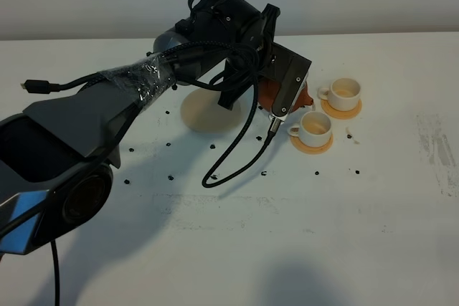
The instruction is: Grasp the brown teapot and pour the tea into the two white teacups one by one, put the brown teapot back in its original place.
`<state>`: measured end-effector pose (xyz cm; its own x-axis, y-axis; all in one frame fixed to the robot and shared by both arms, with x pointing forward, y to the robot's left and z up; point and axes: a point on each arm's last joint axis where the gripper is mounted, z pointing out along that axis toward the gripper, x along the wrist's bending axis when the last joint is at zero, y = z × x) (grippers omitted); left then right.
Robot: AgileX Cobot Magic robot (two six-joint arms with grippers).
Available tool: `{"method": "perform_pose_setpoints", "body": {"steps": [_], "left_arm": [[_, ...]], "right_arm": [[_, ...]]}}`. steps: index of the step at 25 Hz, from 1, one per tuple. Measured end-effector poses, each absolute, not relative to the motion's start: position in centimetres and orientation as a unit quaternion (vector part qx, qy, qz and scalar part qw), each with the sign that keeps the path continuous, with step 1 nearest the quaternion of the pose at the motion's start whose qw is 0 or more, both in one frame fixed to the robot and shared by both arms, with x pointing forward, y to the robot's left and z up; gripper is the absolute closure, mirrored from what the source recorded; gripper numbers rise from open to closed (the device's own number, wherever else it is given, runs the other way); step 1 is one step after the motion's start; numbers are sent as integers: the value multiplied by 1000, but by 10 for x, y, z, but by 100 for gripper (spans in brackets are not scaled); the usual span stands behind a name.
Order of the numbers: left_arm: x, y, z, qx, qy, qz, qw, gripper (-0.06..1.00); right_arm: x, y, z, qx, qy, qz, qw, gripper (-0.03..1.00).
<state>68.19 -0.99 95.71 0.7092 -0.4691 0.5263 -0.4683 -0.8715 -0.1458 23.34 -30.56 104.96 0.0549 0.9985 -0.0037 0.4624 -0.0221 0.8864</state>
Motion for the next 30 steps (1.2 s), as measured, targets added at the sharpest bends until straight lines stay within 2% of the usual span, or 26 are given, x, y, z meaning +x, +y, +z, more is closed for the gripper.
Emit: {"method": "perform_pose_setpoints", "body": {"steps": [30], "left_arm": [[681,-17,960,-890,331,-313,37,86]], "right_arm": [[233,-306,1050,620,589,355,377,75]]}}
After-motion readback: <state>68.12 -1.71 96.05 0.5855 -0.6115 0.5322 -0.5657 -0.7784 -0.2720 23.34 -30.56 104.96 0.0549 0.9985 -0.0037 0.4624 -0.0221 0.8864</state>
